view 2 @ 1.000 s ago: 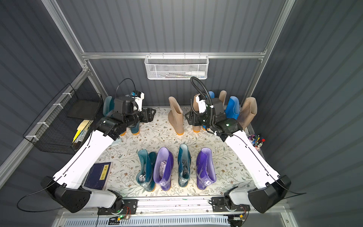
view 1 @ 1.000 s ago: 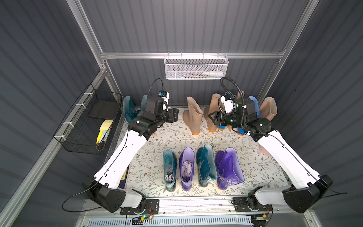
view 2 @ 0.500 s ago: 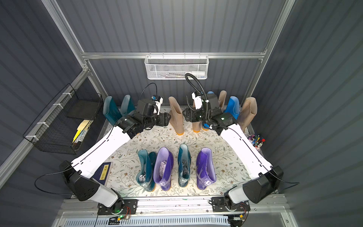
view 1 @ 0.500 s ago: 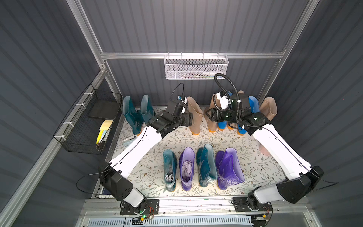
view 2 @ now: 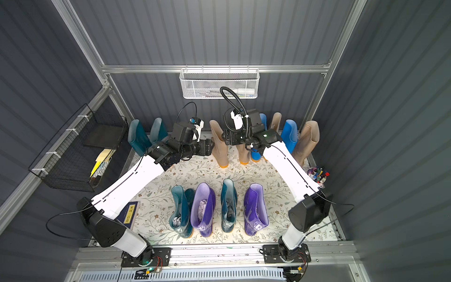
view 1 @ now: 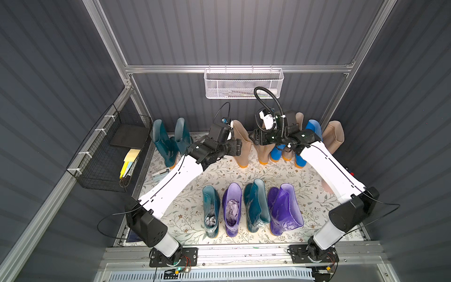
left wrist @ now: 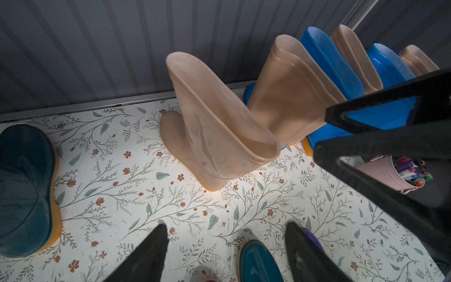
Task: Match and arrange rain boots in pairs
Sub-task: Pick up the rain boot at the center of the board.
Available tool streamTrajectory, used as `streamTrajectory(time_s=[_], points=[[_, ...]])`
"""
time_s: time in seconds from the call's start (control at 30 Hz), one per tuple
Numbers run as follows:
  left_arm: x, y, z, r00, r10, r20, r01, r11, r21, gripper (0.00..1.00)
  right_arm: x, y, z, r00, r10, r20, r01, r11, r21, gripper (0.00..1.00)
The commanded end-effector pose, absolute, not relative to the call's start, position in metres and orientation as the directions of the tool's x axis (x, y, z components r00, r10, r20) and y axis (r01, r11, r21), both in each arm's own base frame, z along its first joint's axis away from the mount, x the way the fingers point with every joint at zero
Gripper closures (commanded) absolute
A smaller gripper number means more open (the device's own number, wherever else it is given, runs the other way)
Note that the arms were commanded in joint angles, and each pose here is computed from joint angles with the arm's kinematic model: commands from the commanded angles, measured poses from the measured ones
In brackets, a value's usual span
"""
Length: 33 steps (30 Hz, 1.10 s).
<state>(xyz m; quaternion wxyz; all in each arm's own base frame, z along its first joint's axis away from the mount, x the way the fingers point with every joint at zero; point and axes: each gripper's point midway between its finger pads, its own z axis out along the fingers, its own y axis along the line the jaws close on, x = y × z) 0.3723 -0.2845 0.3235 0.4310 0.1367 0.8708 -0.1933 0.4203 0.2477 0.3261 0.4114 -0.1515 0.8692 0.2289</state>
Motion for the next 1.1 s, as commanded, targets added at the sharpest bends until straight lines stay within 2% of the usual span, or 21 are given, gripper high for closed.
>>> streamTrajectory(time_s=[0.0,0.27,0.57,1.07], points=[[0.385,-0.292,0.328,-0.592,0.053,-0.805,0.380,0.898,-0.221,0.22,0.425,0.244,0.333,-0.602,-0.076,-0.795,-0.446,0.858,0.256,0.24],[0.432,-0.311,0.307,-0.623,0.034,-0.782,0.284,0.941,-0.186,0.13,0.426,0.203,0.335,-0.606,0.003,-0.795,-0.362,0.889,0.279,0.22],[0.466,-0.325,0.282,-0.635,0.013,-0.772,0.214,0.964,-0.160,0.08,0.390,0.162,0.335,-0.598,0.084,-0.797,-0.303,0.897,0.322,0.19],[0.465,-0.334,0.311,-0.597,-0.059,-0.800,0.241,0.938,-0.249,0.03,0.371,0.160,0.329,-0.615,0.100,-0.782,-0.306,0.884,0.353,0.19]])
